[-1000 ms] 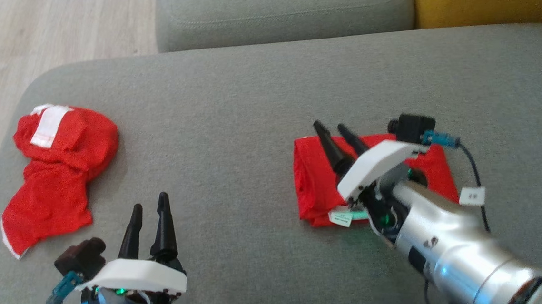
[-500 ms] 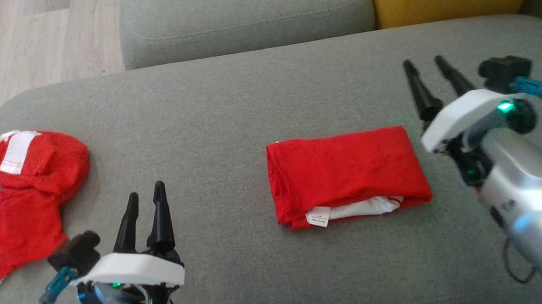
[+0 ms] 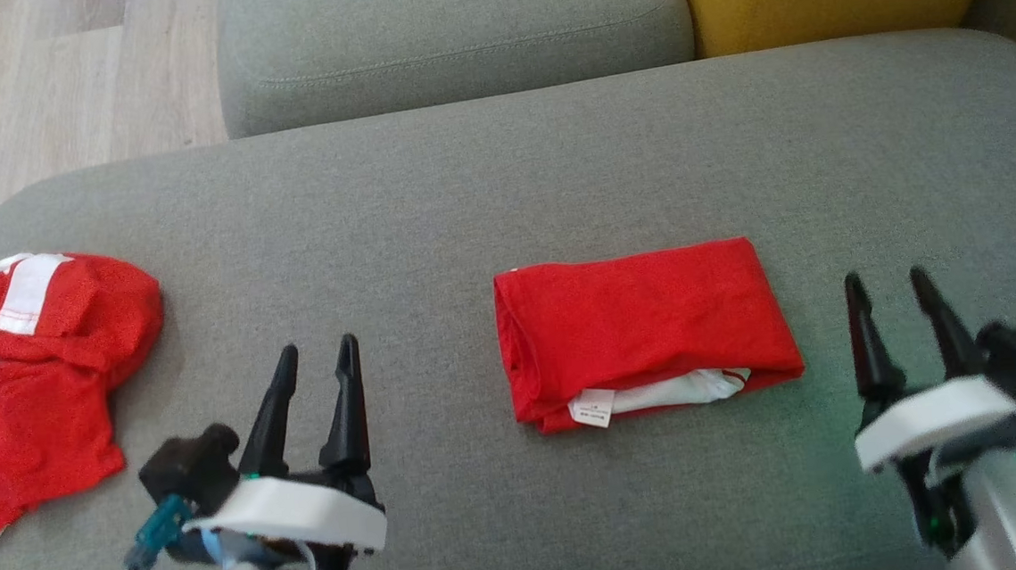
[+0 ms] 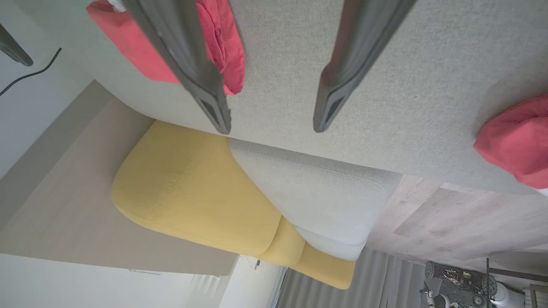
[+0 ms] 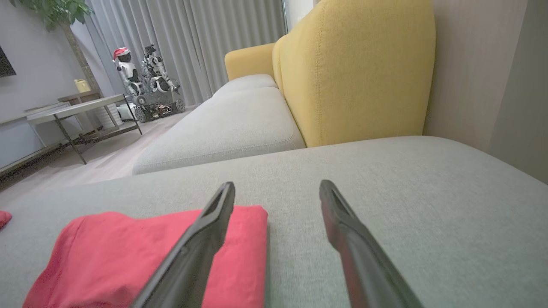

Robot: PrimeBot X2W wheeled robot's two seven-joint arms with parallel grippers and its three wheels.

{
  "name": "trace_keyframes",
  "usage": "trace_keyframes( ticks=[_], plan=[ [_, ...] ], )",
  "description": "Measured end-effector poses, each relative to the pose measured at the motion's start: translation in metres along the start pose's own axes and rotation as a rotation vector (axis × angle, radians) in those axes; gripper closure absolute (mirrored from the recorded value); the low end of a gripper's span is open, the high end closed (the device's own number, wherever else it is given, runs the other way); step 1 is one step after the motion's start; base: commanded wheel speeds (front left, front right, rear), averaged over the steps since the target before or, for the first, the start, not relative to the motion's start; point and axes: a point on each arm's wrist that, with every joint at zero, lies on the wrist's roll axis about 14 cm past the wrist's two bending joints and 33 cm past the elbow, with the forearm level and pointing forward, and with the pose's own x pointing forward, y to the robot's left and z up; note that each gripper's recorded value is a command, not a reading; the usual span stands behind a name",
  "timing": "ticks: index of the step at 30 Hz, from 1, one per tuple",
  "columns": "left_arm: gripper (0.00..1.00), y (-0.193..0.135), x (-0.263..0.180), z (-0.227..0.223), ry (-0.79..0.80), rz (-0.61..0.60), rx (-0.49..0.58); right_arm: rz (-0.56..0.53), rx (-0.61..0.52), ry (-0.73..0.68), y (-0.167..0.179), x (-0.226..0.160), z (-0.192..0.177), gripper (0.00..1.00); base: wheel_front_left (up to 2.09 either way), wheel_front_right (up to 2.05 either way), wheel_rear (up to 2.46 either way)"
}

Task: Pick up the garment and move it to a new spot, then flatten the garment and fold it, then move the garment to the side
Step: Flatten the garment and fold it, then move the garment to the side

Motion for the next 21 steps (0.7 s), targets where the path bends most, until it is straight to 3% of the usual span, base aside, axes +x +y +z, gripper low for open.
trace_keyframes(
  ticks=[10,21],
  plan=[
    [0.0,0.003,-0.012,-0.009,0.024,0.02,0.0,-0.021,-0.017,-0.01,0.009,-0.014,-0.005,0.0,0.0,0.0,0.0],
    [0.0,0.017,-0.013,-0.023,0.066,0.061,-0.01,-0.014,0.051,0.135,0.021,0.009,-0.037,0.0,0.0,0.0,0.0]
  ],
)
